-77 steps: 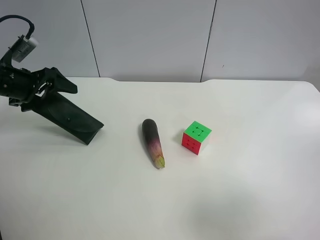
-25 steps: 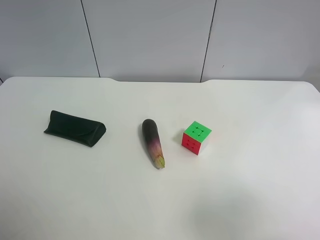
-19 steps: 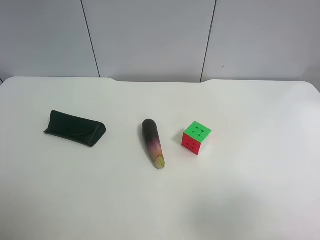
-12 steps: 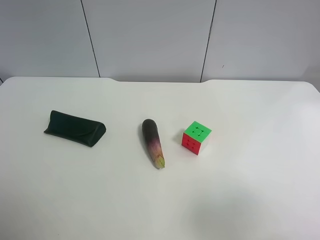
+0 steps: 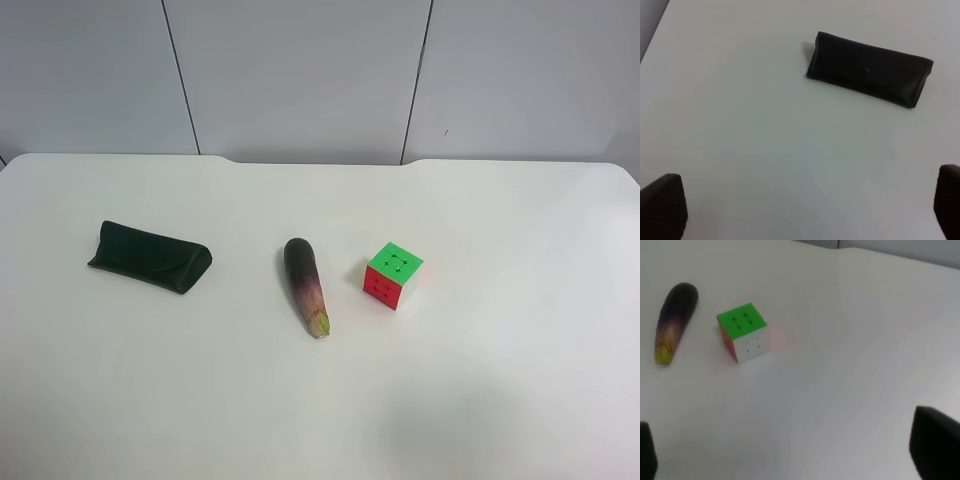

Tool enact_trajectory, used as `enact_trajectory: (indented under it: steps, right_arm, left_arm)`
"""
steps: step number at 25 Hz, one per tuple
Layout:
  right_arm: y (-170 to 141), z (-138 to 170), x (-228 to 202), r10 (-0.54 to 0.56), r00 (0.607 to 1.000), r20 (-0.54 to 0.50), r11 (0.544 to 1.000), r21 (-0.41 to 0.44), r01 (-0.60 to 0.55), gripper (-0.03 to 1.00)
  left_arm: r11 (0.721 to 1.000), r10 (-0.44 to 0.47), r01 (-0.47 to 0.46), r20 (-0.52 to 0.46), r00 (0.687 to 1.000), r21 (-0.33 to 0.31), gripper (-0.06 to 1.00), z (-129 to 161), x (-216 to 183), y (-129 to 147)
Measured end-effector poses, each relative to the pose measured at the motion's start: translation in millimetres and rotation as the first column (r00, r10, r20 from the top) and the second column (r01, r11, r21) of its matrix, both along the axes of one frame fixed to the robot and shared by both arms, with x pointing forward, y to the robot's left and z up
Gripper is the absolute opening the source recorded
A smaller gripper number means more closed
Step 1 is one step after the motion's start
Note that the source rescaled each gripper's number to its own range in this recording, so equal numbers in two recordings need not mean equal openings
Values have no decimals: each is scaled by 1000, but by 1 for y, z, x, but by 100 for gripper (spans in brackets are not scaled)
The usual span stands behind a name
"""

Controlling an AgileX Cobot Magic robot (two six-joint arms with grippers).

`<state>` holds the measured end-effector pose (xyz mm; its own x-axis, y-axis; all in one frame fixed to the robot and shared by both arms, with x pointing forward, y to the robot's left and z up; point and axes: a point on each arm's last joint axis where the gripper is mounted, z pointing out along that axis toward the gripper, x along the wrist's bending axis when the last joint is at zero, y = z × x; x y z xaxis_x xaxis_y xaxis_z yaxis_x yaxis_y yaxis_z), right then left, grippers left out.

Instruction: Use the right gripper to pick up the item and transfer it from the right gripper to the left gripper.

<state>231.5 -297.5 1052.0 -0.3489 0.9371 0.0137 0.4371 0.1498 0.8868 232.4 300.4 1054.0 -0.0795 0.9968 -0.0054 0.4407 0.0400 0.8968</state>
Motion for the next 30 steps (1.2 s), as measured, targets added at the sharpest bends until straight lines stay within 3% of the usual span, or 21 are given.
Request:
enact_trajectory:
  steps: [4, 11, 23, 30]
  right_arm:
    - [0, 0, 0, 0, 1000, 0, 1000, 0, 0, 100]
    - [0, 0, 0, -65, 998, 0, 998, 0, 65, 100]
    - [1, 0, 0, -134, 991, 0, 991, 0, 134, 100]
    - [2, 0, 1, -229, 973, 0, 973, 0, 229, 100]
  left_arm:
    - [1000, -8, 8, 1, 1000, 0, 100, 0, 0, 0]
    - [993, -119, 119, 1, 993, 0, 100, 0, 0, 1]
    - [992, -126, 126, 5, 992, 0, 100, 0, 0, 1]
    - [992, -126, 126, 5, 992, 0, 100, 0, 0, 1]
